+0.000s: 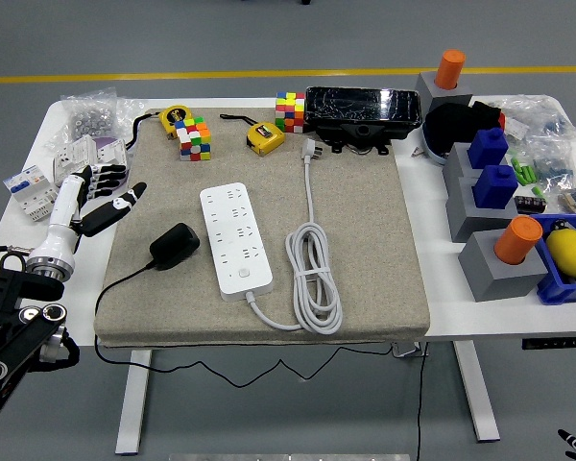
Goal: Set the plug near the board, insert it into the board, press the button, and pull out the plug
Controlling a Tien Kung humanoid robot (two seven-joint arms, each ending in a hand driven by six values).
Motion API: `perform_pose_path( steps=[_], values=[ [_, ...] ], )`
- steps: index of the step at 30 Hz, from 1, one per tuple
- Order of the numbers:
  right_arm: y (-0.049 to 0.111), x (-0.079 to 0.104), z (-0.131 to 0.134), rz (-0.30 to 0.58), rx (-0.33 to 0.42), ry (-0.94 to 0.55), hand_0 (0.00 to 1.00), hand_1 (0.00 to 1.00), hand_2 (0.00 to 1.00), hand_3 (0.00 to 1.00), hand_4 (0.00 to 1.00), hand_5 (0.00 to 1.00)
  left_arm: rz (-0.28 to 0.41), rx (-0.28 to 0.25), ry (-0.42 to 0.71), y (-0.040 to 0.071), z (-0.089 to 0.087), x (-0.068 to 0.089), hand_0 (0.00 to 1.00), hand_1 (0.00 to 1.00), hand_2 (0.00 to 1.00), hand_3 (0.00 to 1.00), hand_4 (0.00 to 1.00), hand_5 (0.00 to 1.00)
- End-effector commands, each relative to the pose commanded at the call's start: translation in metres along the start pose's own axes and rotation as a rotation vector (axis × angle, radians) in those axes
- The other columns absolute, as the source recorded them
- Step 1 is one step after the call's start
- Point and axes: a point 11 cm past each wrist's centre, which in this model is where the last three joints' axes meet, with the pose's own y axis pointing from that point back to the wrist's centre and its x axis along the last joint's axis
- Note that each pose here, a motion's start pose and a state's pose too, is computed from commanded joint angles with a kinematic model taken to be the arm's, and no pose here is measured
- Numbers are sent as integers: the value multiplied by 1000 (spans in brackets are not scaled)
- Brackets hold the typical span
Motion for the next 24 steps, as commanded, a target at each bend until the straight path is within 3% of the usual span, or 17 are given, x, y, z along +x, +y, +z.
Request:
perform_pose_path(
  steps=[24],
  values=[
    [0, -1, -7, 2, 9, -4, 568, 664, 675, 604, 973, 498, -8, 12, 2, -2, 1, 2, 656, 693, 694, 664, 867, 436]
  ],
)
